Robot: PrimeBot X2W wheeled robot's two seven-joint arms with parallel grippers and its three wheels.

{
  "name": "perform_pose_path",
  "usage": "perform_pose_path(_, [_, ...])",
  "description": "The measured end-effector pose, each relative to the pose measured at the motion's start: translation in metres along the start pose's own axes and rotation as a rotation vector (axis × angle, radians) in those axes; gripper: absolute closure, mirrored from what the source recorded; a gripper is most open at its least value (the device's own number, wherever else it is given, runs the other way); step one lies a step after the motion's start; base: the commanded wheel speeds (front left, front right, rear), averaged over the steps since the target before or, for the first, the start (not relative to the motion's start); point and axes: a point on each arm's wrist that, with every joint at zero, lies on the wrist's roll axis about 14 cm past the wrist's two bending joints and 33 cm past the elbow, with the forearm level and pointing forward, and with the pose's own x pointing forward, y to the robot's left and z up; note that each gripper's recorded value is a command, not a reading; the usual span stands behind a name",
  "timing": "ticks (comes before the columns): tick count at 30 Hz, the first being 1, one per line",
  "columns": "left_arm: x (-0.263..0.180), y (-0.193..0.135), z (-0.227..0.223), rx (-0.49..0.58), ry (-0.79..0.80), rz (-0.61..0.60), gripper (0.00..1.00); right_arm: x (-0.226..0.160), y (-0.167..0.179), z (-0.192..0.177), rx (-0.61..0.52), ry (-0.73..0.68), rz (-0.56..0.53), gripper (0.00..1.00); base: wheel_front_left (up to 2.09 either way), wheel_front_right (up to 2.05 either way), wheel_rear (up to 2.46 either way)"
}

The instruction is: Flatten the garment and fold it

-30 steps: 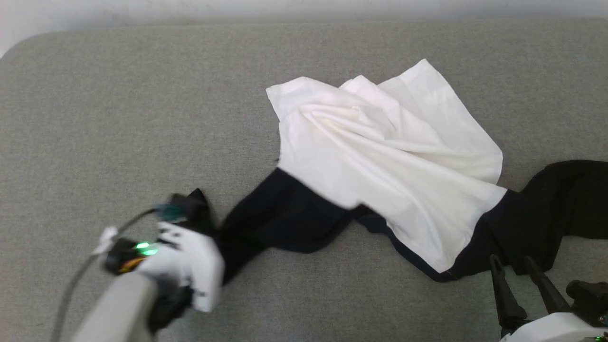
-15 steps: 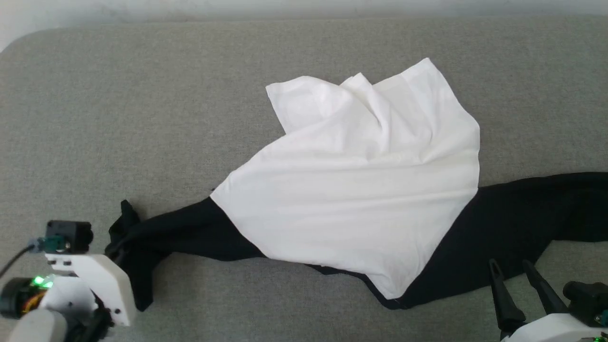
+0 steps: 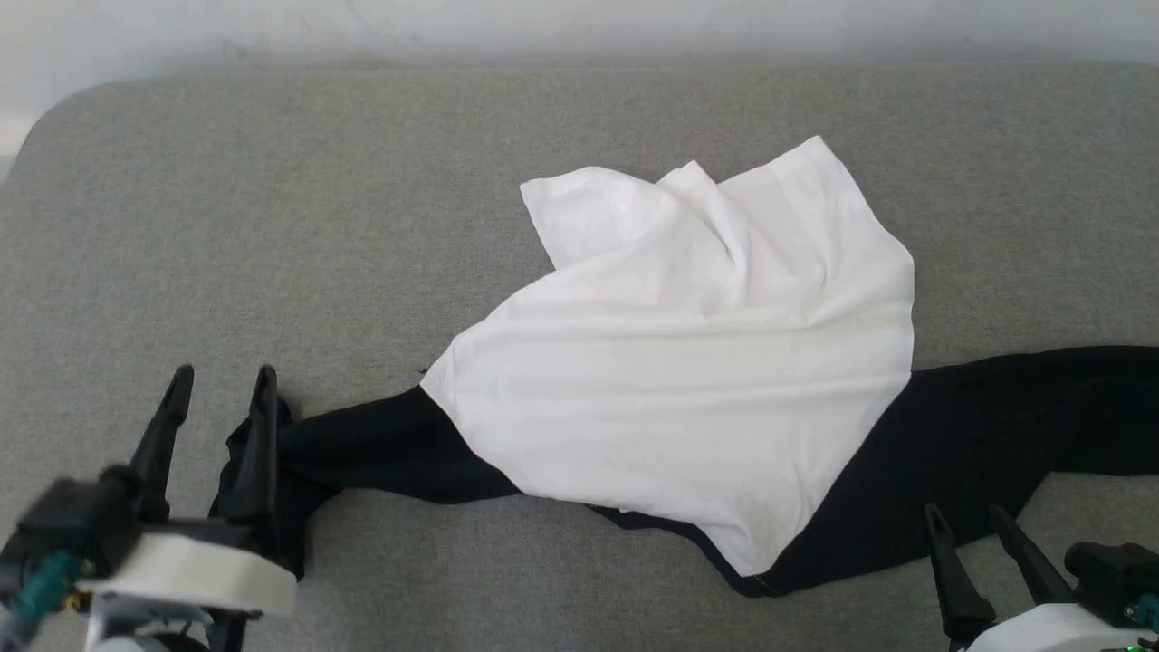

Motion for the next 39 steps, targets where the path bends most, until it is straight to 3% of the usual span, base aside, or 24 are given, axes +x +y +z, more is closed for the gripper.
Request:
perform_pose_path(4, [-0.016, -0.014, -0.006, 0.053, -0.055, 0.018, 0.0, 0.0, 0.001, 0.001, 0.0, -0.005, 0.002, 0.0, 0.0, 0.0, 0.0])
perform_pose_path(10, [-0.037, -0.032, -0.037, -0.005, 0.021, 0.055, 0.0, 0.004, 0.003, 0.018, -0.047, -0.043, 0.009, 0.0, 0.0, 0.0, 0.0])
perform_pose_path(19, [-0.032, -0.033, -0.046, 0.02, 0.042, 0.042, 0.0, 0.058, 0.025, 0.079, -0.185, -0.045, 0.04, 0.0, 0.0, 0.0, 0.0])
perform_pose_path(26, [-0.019, -0.038, -0.049, 0.029, 0.04, 0.016, 0.0, 0.113, 0.03, 0.081, -0.252, 0.189, 0.059, 0.0, 0.0, 0.0, 0.0])
perform_pose_path(35, [-0.011, -0.043, -0.054, 0.018, 0.047, -0.001, 0.0, 0.157, 0.031, 0.031, -0.331, 0.519, 0.071, 0.0, 0.0, 0.0, 0.0])
perform_pose_path(39, [-0.012, -0.041, -0.058, 0.013, 0.062, 0.005, 0.0, 0.165, 0.036, 0.011, -0.342, 0.587, 0.081, 0.0, 0.0, 0.0, 0.0])
